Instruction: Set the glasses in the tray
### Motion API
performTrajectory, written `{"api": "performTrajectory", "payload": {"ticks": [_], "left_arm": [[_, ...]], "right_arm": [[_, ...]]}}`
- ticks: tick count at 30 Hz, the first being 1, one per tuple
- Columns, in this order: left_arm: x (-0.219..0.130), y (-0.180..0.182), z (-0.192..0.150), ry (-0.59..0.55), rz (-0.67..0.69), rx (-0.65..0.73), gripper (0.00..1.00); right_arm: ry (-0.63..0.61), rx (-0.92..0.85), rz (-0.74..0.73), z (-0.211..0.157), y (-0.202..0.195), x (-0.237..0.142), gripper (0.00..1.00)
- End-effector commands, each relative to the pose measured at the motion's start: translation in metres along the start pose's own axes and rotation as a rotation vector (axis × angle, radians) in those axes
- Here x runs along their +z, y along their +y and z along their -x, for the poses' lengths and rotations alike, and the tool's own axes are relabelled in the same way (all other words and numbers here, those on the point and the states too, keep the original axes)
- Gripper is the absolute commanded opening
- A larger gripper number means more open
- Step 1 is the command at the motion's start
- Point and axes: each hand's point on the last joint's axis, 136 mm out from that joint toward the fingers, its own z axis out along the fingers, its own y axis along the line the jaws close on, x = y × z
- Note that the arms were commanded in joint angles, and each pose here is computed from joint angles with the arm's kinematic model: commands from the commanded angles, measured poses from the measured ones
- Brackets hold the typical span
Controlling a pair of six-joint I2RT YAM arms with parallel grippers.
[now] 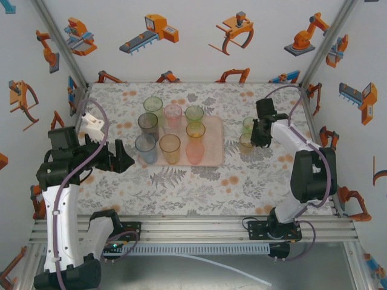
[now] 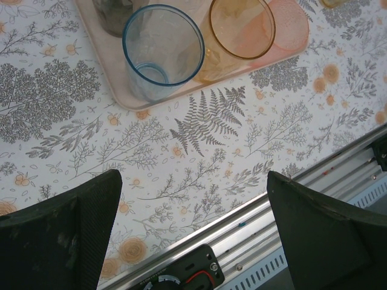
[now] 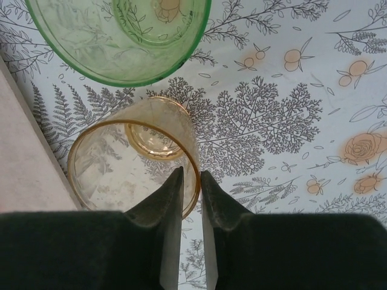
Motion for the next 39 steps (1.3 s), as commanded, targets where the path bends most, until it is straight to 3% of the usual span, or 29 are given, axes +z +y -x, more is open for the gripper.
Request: {"api": "performTrajectory", "payload": {"ticks": [1, 12, 28, 39], "left_arm": [[0.0, -0.003, -0.004, 0.0, -0.023, -0.016, 0.97], [-0.001, -0.004, -0.003, -0.008, -0.023, -0.013, 0.97], [-0.003, -0.005, -0.001, -0.018, -0.022, -0.012, 0.97], [-0.004, -0.006, 0.0, -0.027, -0.023, -0.014, 0.97]], "right_arm": [[-0.024, 0.0, 0.019, 0.011, 0.004, -0.003, 0.17], [-0.039, -0.008, 0.04, 0.012, 0.006, -0.015, 0.07], [-0.095, -0.031, 0.104, 0.014, 0.017, -0.059, 0.05], [-0.125, -0.137, 0.138, 0.003, 0.062, -0.083, 0.05]]}}
